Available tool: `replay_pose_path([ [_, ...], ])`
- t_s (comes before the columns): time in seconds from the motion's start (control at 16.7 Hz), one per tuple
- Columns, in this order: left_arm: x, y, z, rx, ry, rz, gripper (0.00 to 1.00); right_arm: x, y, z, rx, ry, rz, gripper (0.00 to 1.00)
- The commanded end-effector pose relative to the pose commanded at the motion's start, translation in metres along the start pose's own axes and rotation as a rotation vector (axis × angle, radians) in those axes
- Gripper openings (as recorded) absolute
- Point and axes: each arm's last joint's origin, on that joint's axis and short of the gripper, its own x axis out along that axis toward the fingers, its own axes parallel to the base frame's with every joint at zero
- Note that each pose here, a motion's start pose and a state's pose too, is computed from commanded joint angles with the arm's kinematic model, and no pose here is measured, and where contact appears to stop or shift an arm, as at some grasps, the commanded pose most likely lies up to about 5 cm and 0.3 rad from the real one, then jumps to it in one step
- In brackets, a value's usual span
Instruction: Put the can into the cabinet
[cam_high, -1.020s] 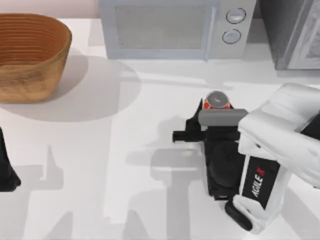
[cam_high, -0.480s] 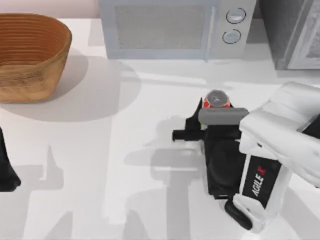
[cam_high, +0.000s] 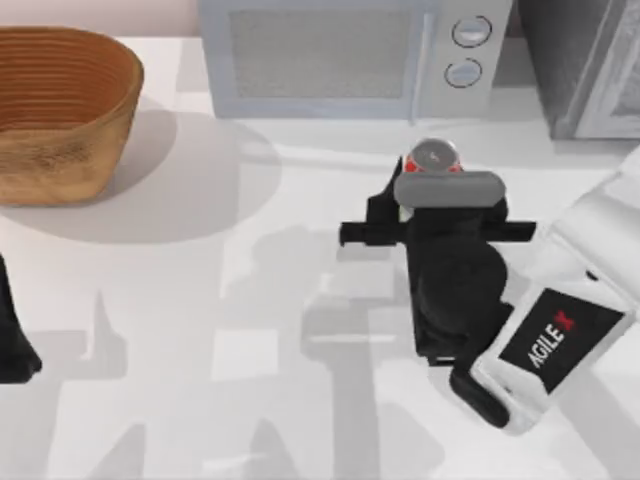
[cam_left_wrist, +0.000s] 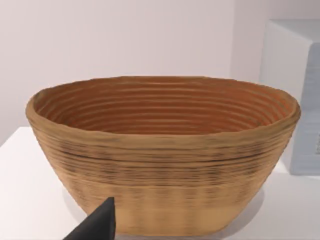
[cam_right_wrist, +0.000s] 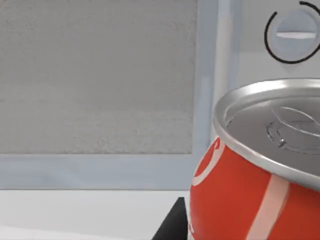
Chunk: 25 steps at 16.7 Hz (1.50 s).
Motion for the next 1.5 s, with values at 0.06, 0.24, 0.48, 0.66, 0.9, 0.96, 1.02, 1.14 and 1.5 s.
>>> replay_pose_path([
  [0.06,0.0,0.0,0.0,0.0,0.0,0.0,1.0,0.0,0.0,0.005,-0.005,0.003,-0.001,0.0],
  [0.24,0.0,0.0,0.0,0.0,0.0,0.0,1.0,0.001,0.0,0.023,-0.004,0.004,0.0,0.0],
  [0.48,0.0,0.0,0.0,0.0,0.0,0.0,1.0,0.0,0.0,0.048,-0.002,0.002,0.004,0.0],
  [0.66,0.0,0.0,0.0,0.0,0.0,0.0,1.0,-0.002,-0.001,0.066,-0.001,0.001,0.005,0.0],
  [0.9,0.0,0.0,0.0,0.0,0.0,0.0,1.0,-0.006,-0.005,0.093,0.0,0.0,0.003,0.0],
  [0.96,0.0,0.0,0.0,0.0,0.0,0.0,1.0,-0.007,-0.005,0.097,0.001,-0.001,0.001,0.0],
  [1.02,0.0,0.0,0.0,0.0,0.0,0.0,1.0,-0.007,-0.006,0.099,0.003,-0.001,0.0,0.0],
  [1.14,0.0,0.0,0.0,0.0,0.0,0.0,1.0,-0.007,-0.006,0.099,0.003,-0.001,0.0,0.0],
  [1.5,0.0,0.0,0.0,0.0,0.0,0.0,1.0,-0.003,-0.023,0.107,0.003,0.011,-0.013,0.0],
])
